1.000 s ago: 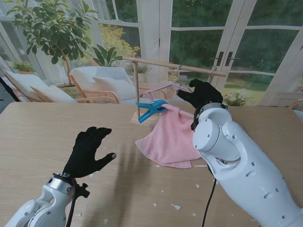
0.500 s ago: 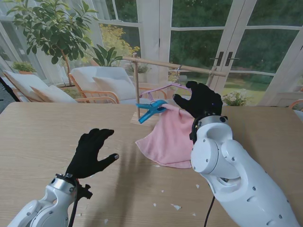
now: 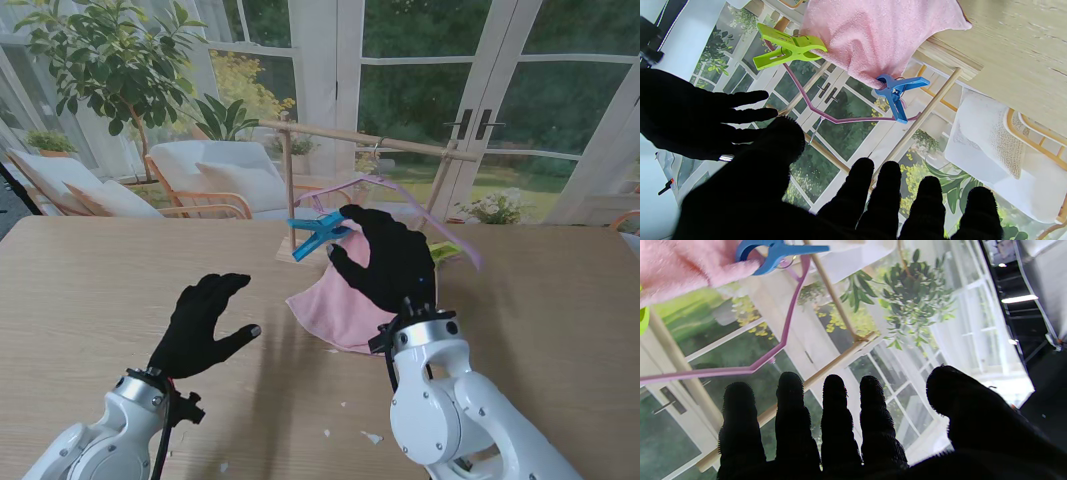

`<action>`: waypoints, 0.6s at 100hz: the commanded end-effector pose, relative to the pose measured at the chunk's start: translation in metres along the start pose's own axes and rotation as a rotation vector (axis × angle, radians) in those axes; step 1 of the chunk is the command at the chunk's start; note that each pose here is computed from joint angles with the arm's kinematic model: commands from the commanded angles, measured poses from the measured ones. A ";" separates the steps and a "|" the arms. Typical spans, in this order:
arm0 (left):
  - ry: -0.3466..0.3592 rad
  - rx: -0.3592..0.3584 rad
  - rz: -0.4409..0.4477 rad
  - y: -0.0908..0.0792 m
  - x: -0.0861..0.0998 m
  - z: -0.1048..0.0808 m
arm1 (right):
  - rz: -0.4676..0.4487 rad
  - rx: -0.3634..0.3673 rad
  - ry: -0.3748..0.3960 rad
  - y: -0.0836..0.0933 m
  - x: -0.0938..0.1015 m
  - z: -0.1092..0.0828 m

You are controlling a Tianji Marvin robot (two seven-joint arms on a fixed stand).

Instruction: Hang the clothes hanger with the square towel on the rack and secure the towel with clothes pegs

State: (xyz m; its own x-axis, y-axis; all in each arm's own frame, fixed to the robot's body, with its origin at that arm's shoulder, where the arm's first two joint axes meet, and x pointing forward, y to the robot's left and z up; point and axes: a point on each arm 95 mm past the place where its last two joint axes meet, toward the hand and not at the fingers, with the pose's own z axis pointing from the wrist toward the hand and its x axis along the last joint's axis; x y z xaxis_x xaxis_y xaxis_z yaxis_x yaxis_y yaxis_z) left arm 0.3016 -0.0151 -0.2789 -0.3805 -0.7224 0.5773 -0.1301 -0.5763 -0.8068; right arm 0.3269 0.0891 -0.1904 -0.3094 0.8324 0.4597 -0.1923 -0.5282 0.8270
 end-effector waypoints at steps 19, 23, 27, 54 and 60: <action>0.016 -0.019 -0.044 0.004 0.007 0.000 | 0.123 0.068 0.038 -0.051 0.000 -0.041; 0.018 -0.021 -0.053 0.005 0.008 0.000 | 0.137 0.078 0.043 -0.056 -0.001 -0.046; 0.021 -0.023 -0.063 0.006 0.009 -0.001 | 0.146 0.089 0.048 -0.060 -0.002 -0.050; 0.015 -0.049 -0.125 0.018 0.020 -0.011 | 0.219 0.152 0.050 -0.079 -0.019 -0.071; 0.012 -0.057 -0.142 0.021 0.021 -0.012 | 0.229 0.172 0.045 -0.083 -0.024 -0.074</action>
State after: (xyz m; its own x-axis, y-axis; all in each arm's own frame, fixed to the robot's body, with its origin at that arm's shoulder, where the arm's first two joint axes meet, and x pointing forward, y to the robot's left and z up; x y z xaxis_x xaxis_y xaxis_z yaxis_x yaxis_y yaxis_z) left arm 0.2849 -0.0314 -0.2816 -0.3763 -0.6448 0.6653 -0.2010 -0.6442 -0.7380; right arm 0.2853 0.1020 -0.2797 -0.3956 0.6733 0.6246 0.0057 -0.6783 0.7348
